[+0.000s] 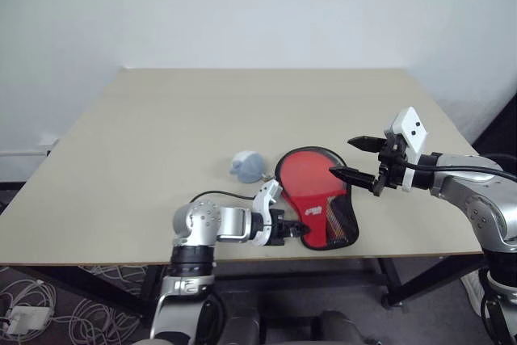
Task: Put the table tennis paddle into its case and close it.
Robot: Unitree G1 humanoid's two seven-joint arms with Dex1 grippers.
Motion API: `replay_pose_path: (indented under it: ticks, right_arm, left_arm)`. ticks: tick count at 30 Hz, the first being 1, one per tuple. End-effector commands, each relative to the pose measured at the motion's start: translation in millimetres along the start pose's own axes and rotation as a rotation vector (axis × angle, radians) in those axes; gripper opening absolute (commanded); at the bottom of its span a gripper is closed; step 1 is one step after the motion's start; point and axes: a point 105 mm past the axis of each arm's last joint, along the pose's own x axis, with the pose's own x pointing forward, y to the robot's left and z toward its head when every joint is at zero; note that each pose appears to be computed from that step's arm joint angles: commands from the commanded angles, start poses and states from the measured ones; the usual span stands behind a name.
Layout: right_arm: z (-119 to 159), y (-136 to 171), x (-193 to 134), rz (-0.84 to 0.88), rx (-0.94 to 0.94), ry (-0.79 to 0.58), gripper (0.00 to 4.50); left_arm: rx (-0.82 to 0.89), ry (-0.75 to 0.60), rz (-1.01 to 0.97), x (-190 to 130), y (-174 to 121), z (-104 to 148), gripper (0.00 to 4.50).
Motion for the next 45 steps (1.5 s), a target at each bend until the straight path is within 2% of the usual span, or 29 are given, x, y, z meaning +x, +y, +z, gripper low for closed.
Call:
replay_pose_path:
  ticks: [1, 7, 14, 27, 31, 36, 39, 42, 45]
  right_arm:
    - [11.8, 0.3, 0.5, 0.001, -0.036, -0.034, 4.5]
    - [8.8, 4.7, 3.7, 0.022, -0.027, -0.028, 4.5]
    - [7.3, 6.8, 5.3, 0.035, -0.022, -0.022, 4.5]
    - [12.3, 5.7, 10.4, 0.048, -0.032, -0.025, 4.5]
    - [12.8, 5.2, 11.5, 0.048, -0.032, -0.026, 4.5]
    - [13.2, 4.3, 12.2, 0.048, -0.029, -0.026, 4.5]
    - [13.3, 3.1, 12.4, 0.049, -0.03, -0.024, 4.5]
    - [14.1, 1.7, 12.9, 0.053, -0.032, -0.025, 4.5]
    - [16.5, -0.2, 15.0, 0.057, -0.04, -0.029, 4.5]
  left_arm:
    - [0.062, 0.086, -0.101, -11.4, -17.7, -19.4, 0.06]
    - [0.088, 0.166, -0.102, -33.8, -18.0, -40.6, 0.06]
    - [0.08, 0.18, -0.111, -37.1, -24.8, -52.3, 0.06]
    - [0.04, 0.14, -0.083, -36.5, -29.3, -51.5, 0.06]
    - [0.055, 0.123, -0.084, -38.1, -33.3, -46.5, 0.98]
    - [0.091, 0.069, -0.084, -46.5, -37.5, -30.8, 2.71]
    - [0.193, 0.039, -0.06, -60.2, -41.1, -17.3, 2.71]
    - [0.508, 0.055, 0.029, -71.7, -47.5, -11.7, 2.71]
    - [0.796, 0.033, 0.037, -74.2, -52.6, -5.0, 2.71]
